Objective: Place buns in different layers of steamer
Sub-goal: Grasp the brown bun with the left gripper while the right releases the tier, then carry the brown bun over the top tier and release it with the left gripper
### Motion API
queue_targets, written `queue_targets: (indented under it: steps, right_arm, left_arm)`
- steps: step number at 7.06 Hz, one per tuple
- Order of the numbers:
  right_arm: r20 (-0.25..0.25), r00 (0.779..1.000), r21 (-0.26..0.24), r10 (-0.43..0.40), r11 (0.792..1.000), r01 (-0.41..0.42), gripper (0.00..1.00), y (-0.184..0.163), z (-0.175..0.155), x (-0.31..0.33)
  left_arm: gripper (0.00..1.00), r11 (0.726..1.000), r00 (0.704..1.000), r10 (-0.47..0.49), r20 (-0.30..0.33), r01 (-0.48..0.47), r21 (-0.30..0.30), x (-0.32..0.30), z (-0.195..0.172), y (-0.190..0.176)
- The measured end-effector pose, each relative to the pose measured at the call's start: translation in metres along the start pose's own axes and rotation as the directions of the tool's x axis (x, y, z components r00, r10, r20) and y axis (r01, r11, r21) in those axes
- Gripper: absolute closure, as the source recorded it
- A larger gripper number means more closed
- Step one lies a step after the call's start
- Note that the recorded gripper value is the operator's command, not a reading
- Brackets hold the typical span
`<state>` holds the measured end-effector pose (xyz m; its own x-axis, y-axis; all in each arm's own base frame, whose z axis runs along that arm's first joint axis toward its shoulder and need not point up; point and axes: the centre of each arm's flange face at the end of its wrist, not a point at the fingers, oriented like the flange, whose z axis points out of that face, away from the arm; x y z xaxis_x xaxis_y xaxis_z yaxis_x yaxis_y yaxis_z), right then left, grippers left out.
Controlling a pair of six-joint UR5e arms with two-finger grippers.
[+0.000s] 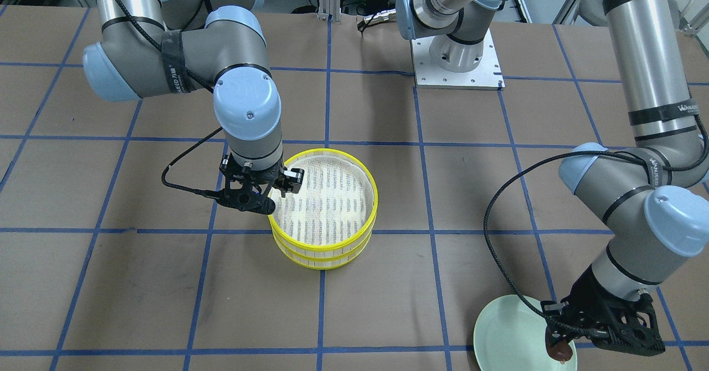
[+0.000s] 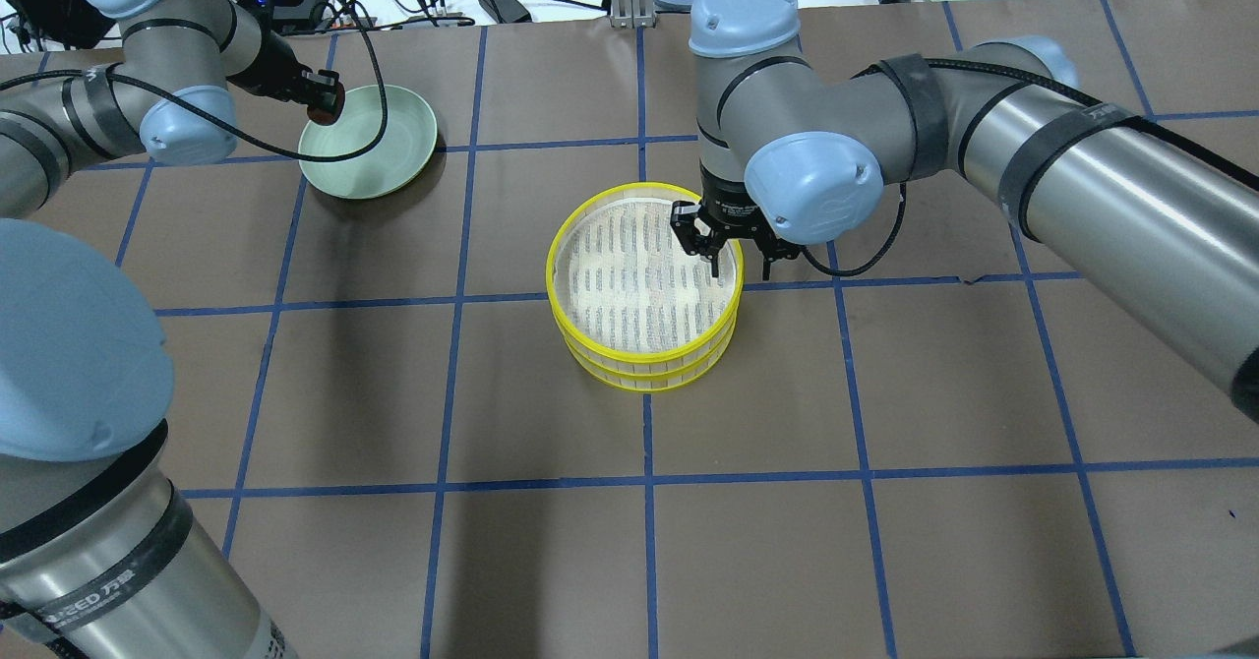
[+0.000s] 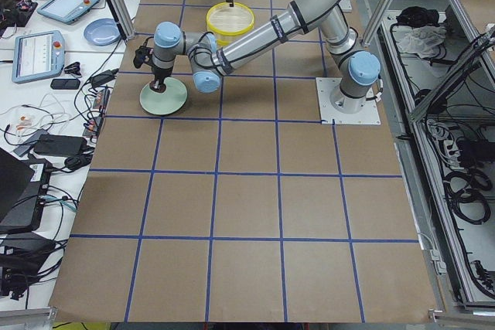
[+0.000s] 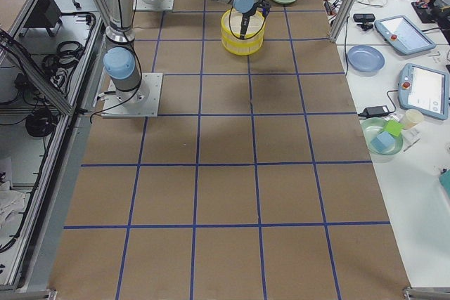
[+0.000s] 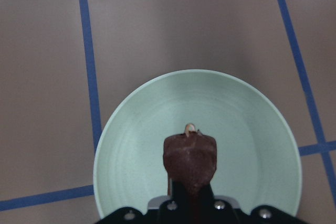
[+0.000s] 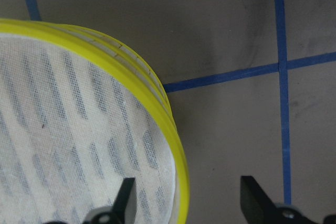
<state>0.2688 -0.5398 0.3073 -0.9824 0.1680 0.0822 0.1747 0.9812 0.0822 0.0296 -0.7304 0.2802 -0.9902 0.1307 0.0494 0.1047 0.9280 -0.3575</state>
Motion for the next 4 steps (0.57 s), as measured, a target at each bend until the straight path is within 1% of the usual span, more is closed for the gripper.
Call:
queue_targets:
  steps: [2, 3, 4]
  right_arm:
    - [0.044, 0.999, 0.074, 0.011, 0.997, -0.015, 0.0, -0.015, -0.043, 0.011]
    - [0.062, 0.998, 0.108, 0.017, 0.994, -0.023, 0.0, -0.023, -0.066, 0.016]
    - [0.076, 0.997, 0.127, 0.031, 0.991, -0.041, 0.0, -0.029, -0.084, 0.026]
  left_arm:
    - [1.0, 0.993, 0.993, -0.117, -0.027, 0.117, -0.004, 0.077, -0.034, -0.007]
    - [1.0, 0.983, 0.983, -0.181, -0.043, 0.18, -0.015, 0.113, -0.05, -0.006]
    - [1.0, 0.97, 0.969, -0.242, -0.06, 0.24, -0.038, 0.152, -0.063, -0.001]
